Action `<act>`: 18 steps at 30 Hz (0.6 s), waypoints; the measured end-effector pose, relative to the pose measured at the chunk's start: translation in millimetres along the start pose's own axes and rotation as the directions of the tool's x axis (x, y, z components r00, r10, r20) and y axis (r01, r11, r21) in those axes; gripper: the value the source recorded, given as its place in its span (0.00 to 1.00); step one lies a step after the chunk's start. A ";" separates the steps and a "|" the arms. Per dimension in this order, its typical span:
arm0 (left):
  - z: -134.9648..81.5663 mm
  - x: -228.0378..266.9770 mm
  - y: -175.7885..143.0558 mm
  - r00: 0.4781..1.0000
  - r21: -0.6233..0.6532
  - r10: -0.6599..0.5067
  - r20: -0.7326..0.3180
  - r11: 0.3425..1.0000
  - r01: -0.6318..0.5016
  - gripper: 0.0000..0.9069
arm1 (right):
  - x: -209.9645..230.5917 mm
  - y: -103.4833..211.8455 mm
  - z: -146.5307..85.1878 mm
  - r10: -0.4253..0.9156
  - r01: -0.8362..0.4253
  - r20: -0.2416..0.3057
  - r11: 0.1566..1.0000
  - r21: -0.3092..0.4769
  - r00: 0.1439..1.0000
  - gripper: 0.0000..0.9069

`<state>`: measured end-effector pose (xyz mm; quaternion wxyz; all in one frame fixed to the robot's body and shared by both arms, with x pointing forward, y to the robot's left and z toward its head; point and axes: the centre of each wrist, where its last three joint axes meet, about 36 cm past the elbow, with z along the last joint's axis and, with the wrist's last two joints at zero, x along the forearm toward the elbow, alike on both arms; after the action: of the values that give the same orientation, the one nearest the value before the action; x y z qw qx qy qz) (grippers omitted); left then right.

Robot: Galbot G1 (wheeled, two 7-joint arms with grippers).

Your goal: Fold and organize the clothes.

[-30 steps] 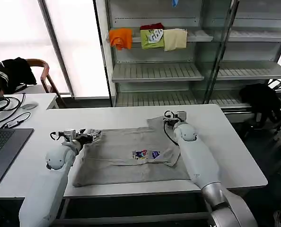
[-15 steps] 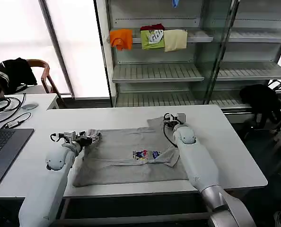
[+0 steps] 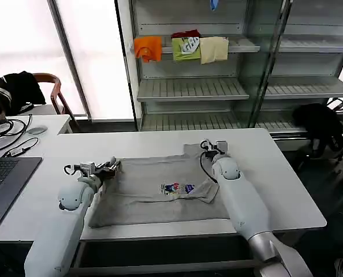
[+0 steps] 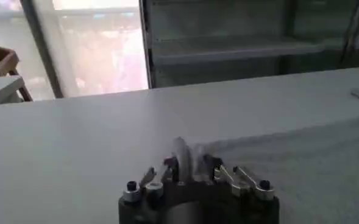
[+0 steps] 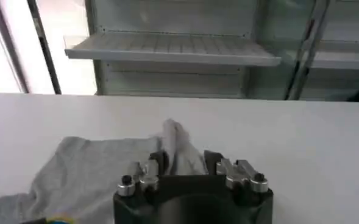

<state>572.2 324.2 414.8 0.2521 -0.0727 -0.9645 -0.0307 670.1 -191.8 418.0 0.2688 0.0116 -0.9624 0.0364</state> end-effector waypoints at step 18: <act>-4.2 8.1 -2.1 0.998 0.001 -0.012 0.057 1.000 0.012 0.02 | 34.1 -10.2 -2.4 -0.034 0.037 0.060 0.998 -0.047 0.998 0.00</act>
<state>566.8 322.7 422.3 0.2245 -0.0679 -0.9716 -0.0300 642.7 -201.9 438.4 0.2411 0.0231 -0.9702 0.0081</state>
